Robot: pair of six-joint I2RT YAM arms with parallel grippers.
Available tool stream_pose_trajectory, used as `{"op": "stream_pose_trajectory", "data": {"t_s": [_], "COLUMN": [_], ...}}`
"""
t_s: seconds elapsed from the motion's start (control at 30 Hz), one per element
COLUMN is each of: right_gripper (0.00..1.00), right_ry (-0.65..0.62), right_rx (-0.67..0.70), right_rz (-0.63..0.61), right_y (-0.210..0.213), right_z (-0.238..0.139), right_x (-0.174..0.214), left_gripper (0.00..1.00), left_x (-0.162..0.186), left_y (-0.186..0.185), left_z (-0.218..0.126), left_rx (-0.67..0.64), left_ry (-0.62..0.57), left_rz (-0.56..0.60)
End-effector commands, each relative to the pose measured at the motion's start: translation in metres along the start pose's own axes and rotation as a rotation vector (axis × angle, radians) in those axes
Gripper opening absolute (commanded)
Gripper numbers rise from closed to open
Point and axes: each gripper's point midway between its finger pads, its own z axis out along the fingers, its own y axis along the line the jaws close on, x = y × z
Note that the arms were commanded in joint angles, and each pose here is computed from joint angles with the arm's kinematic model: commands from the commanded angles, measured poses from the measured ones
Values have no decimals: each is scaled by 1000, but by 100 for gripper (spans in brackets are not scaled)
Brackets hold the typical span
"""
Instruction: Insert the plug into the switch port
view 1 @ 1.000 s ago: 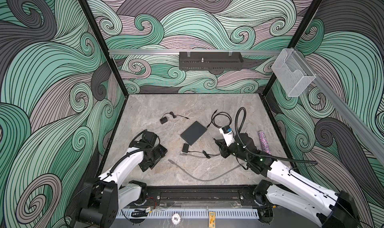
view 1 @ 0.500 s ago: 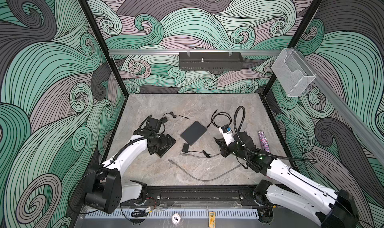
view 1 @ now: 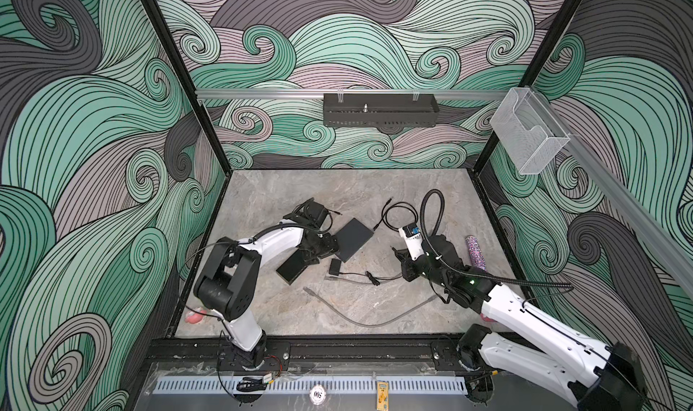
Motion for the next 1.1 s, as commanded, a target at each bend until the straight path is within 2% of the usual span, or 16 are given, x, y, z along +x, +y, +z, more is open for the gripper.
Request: {"op": "stream_pose_trajectory", "data": {"t_s": [0.0,0.2,0.43,0.57,0.67,0.77,0.87,0.93,1.0,1.07], "right_gripper": [0,0,0,0,0,0,0,0,0,0], "right_ry": [-6,-10,-6,-22,12,32,38,-15,-47,-76], "right_rx": [13,21,35,43,47,38,29,32,46,88], "right_rz": [31,29,18,17,11,7,4,-3,-23,-39], "right_y": [-4,-7,-9,-11,-12,-9,-8,-7,-7,-14], "right_z": [-7,-11,-14,-19,-20,-16,-8,-1,5,12], "right_x": [2,6,4,-3,2,3,3,-12,-30,-54], "left_gripper": [86,86,86,86,86,86,88,90,95,98], "left_x": [-17,-32,-51,-78,-98,-107,-107,-101,-93,-85], "left_y": [-18,-43,-109,-138,-152,-159,-147,-120,-86,-43], "left_z": [8,29,62,78,79,62,22,-10,-38,-58], "left_rx": [37,73,145,166,180,212,195,129,23,-120], "left_ry": [-28,-30,-11,-40,-79,-99,-139,-173,-209,-224], "left_rz": [-2,-2,18,30,42,52,116,187,245,234]}}
